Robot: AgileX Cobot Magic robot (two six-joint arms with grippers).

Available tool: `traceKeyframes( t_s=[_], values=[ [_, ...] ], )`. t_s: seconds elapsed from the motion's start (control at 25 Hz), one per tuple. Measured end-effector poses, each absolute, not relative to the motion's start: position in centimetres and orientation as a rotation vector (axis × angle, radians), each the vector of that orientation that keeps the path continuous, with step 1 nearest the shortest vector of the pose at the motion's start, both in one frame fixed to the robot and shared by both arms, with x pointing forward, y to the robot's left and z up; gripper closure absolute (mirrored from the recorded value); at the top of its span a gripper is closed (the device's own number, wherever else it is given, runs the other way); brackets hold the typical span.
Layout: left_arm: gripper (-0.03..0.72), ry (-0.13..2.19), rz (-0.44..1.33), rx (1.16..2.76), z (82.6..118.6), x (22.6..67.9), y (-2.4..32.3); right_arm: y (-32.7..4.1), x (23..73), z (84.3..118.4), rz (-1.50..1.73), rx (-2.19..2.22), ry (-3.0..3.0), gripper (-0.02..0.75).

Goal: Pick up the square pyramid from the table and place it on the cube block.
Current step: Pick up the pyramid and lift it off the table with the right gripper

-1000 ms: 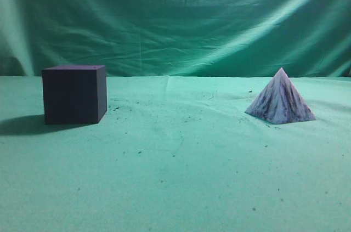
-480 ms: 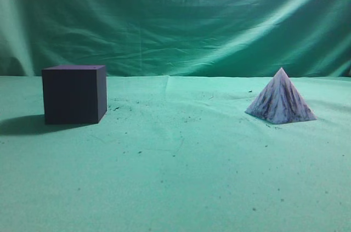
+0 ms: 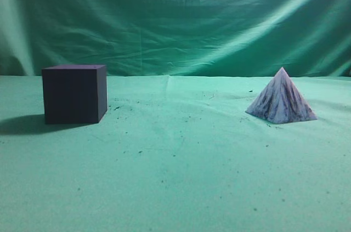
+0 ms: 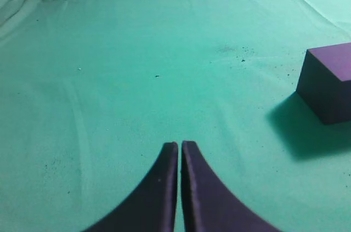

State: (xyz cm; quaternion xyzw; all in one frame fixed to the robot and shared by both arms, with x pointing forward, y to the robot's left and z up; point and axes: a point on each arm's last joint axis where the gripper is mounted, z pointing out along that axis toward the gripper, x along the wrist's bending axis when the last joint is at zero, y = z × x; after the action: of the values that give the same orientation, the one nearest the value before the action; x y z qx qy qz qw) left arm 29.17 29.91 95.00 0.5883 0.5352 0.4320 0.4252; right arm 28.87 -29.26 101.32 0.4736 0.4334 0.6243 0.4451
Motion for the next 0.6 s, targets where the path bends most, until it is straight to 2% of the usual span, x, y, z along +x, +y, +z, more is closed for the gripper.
traceKeyframes(
  t_s=[0.12, 0.24, 0.4, 0.6],
  values=[
    [0.688, 1.338, 1.080, 1.471, 95.0, 29.2, 29.9, -29.1, 28.4, 104.8, 1.447, 1.208, 1.230, 0.738],
    [0.688, 1.338, 1.080, 1.471, 95.0, 29.2, 29.9, -28.7, 29.8, 106.8, 1.301, 1.391, 1.445, 0.738],
    [0.688, 1.338, 1.080, 1.471, 95.0, 29.2, 29.9, -27.6, 33.4, 107.9, 1.061, 1.690, 1.769, 0.738],
    [0.688, 1.338, 1.080, 1.471, 95.0, 29.2, 29.9, -26.0, 38.5, 109.5, 0.779, 1.644, 2.196, 0.738]
  ],
)
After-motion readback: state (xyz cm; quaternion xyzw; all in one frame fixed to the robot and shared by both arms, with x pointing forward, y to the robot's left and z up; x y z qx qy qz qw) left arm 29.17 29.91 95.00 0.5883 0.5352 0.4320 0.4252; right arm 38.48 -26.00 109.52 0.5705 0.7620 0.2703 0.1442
